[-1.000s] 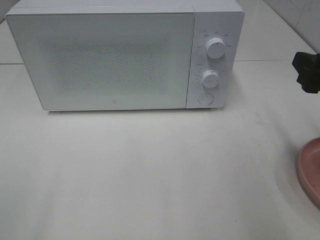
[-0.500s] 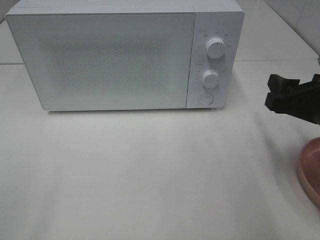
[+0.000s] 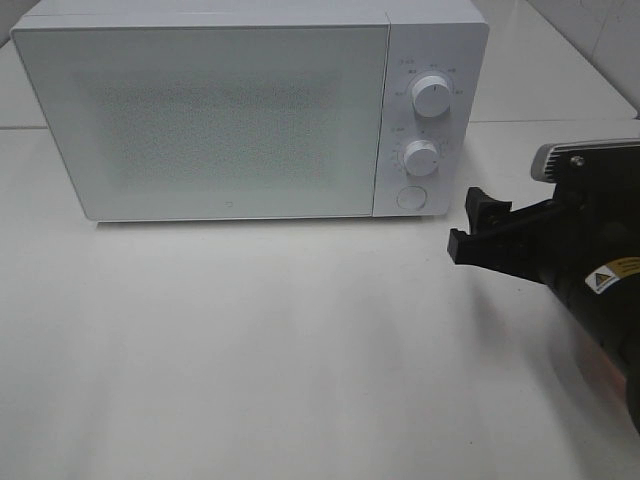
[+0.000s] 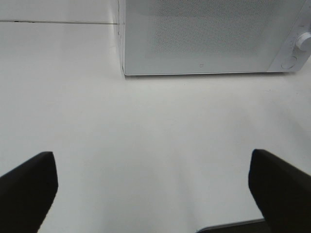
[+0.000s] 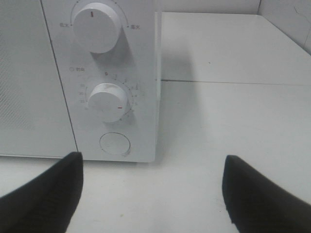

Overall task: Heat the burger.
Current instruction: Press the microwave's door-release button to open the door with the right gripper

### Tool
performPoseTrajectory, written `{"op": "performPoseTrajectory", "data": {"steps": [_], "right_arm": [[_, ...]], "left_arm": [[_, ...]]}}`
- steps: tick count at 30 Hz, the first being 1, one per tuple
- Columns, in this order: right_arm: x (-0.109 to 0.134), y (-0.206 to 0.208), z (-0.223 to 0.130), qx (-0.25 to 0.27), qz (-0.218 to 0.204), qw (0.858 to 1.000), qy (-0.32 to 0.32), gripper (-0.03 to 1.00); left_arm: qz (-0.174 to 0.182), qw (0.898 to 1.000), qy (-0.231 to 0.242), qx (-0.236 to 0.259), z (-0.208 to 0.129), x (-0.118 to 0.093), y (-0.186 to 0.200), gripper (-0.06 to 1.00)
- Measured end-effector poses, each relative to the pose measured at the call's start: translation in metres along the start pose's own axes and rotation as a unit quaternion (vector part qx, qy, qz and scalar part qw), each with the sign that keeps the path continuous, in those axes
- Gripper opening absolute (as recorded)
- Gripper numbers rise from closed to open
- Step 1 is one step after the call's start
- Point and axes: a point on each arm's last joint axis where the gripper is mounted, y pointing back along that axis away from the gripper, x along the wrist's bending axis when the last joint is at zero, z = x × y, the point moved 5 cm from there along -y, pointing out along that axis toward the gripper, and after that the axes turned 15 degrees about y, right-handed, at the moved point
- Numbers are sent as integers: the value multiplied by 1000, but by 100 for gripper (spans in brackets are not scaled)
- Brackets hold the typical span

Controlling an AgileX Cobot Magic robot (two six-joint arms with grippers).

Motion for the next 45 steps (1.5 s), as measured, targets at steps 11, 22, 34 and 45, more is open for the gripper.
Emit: {"op": "performPoseTrajectory", "data": {"steps": [11,22,34,45], "right_arm": [[36,-13,6,-1,9,999,32,75],[41,-16,1,13,9,1000,-3,74],[44,-15,-5,42,11,958,-285,55],[47,-14,-11,67,-5,823,-564,11]], "left_arm": [[0,1000,0,0,0,0,0,99],[0,1000,0,0,0,0,0,99],[0,1000,0,0,0,0,0,99],[0,1000,0,0,0,0,0,99]]}}
